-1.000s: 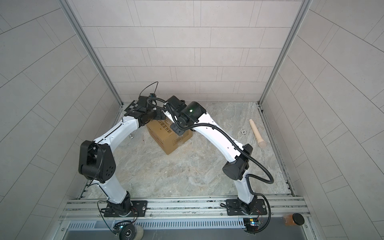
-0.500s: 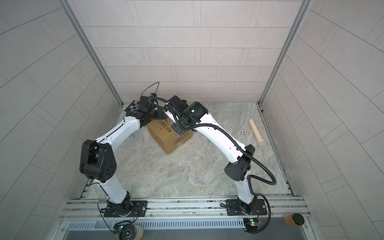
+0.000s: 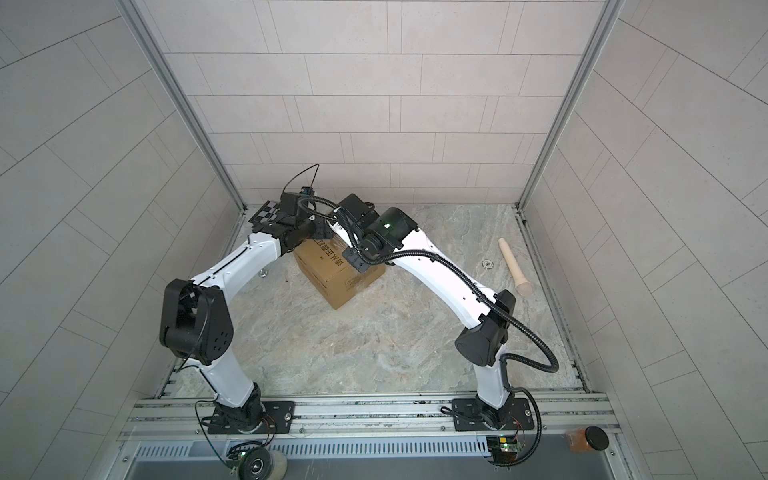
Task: Unpack the express box
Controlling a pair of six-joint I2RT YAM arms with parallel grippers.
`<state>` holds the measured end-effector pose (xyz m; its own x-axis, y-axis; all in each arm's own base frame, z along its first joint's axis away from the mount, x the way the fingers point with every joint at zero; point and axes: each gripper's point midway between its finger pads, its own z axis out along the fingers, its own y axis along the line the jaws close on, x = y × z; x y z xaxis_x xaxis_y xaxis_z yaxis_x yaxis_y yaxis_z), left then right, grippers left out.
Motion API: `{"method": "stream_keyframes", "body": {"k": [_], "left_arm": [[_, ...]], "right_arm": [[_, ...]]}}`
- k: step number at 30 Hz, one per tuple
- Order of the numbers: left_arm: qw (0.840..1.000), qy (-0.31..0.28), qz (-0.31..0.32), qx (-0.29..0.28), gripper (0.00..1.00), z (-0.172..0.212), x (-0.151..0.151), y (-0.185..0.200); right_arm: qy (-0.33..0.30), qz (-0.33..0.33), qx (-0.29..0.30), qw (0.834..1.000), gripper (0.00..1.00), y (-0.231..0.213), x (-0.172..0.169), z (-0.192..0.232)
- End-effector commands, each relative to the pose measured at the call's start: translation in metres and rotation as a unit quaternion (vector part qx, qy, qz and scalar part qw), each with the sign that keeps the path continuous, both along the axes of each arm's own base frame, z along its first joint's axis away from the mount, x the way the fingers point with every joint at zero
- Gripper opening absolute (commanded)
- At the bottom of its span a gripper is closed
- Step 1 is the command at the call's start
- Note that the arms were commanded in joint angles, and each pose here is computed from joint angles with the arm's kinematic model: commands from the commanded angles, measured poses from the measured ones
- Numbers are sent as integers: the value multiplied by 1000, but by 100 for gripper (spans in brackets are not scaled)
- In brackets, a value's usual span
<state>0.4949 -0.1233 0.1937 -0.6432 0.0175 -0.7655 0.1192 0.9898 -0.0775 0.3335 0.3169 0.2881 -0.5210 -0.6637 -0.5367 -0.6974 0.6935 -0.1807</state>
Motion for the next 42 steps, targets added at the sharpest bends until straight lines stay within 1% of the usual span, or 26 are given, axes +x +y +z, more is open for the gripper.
{"method": "stream_keyframes", "body": {"k": [1,6,16,20,26,36,42], "left_arm": [[995,96,-34,-17,99,-56,-31,-22],[994,98,-33,-17,99,-60,-31,-23],[995,99,-25,-4,99,-65,-30,-18],[995,100,-24,-3,99,-67,-31,-17],[995,102,-24,-2,99,-67,-32,-17],[994,101,-27,-4,99,-65,-32,-19],[995,101,-27,-6,99,-65,-32,-20]], "right_arm": [[21,12,9,1000,0,25,11,-31],[20,6,4,1000,0,17,6,-24],[-46,-5,23,999,0,-16,-6,41],[-60,-9,22,998,0,-25,-10,55],[-58,-11,21,998,0,-30,-14,54],[-45,-12,27,999,0,-21,-11,32],[-45,-9,37,998,0,-16,-10,33]]}}
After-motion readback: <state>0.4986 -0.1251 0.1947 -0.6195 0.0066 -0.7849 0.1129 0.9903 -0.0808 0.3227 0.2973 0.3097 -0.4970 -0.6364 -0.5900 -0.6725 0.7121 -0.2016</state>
